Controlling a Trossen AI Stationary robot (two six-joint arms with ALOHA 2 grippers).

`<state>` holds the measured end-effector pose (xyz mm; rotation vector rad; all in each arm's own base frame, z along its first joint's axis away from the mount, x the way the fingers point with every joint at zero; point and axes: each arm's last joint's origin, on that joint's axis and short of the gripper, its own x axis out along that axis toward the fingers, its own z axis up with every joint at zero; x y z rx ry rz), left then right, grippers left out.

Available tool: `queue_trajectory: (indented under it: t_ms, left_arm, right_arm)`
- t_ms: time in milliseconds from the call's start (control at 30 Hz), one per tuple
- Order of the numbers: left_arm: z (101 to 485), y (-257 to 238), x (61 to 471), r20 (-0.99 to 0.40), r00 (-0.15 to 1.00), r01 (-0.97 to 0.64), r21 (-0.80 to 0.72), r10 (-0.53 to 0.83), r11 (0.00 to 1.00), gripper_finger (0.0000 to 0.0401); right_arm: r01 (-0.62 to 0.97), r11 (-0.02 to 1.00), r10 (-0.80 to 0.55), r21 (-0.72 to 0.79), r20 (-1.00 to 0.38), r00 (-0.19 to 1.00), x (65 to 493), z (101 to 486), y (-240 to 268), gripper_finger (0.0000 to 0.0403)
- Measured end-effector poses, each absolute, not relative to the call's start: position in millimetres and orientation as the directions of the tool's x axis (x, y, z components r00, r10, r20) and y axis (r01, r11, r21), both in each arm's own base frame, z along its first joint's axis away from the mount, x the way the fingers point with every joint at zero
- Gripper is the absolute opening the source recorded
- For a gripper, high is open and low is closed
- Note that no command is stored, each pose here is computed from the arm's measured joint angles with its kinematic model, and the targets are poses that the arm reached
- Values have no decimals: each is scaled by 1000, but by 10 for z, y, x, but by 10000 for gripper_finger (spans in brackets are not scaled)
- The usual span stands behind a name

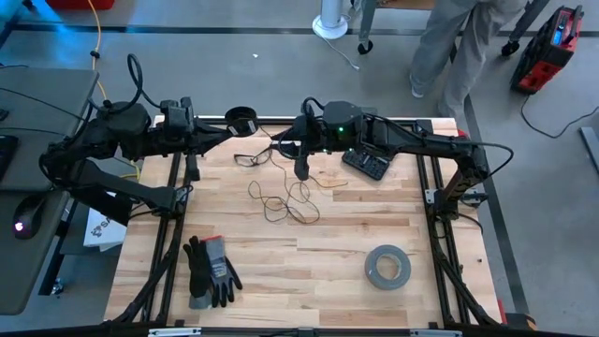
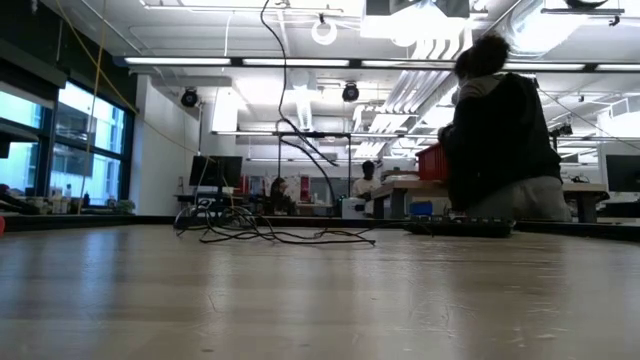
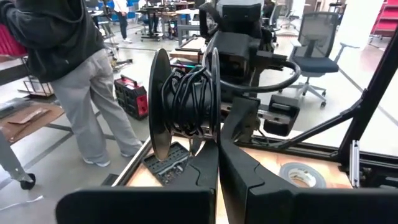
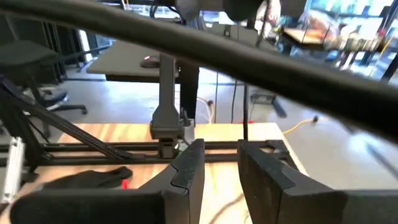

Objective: Coil cords
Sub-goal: Coil the black wire on the black spool

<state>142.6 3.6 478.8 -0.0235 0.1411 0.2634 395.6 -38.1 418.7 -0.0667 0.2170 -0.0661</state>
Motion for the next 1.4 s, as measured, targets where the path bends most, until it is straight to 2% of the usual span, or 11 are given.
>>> queue_trajectory:
  t_ms: [133,333,833,933,1033,1133,1233,1400]
  left_arm:
    - [4788,36,1426,-142,956,-261,-5,258,965,0]
    - [4789,36,1426,-142,956,-262,-5,258,965,0]
    - [4816,37,1436,-114,959,-264,-13,261,964,0]
    - [4814,36,1443,-115,958,-265,-13,261,964,0]
    - [4828,37,1443,-102,960,-266,-24,262,964,0]
    - [4858,37,1465,-70,962,-271,-106,265,957,0]
    - [4921,34,1536,-1,965,-254,-233,261,939,0]
    - [5033,11,1685,131,972,-131,-395,197,909,0]
  right_arm:
    - [63,989,-90,-134,-205,975,3948,4208,-322,89]
    - [89,989,-120,-116,-299,947,3946,4097,-340,89]
    - [66,992,-96,-106,-304,948,3946,4091,-330,89]
    - [65,992,-94,-105,-305,948,3946,4091,-329,71]
    - [57,993,-86,-105,-303,949,3950,4093,-289,19]
    - [50,995,-71,-91,-249,966,3990,4127,-202,6]
    - [10,996,-22,-83,-139,990,4120,4142,-77,2]
    - [-25,998,26,-62,13,1000,4370,4051,78,1]
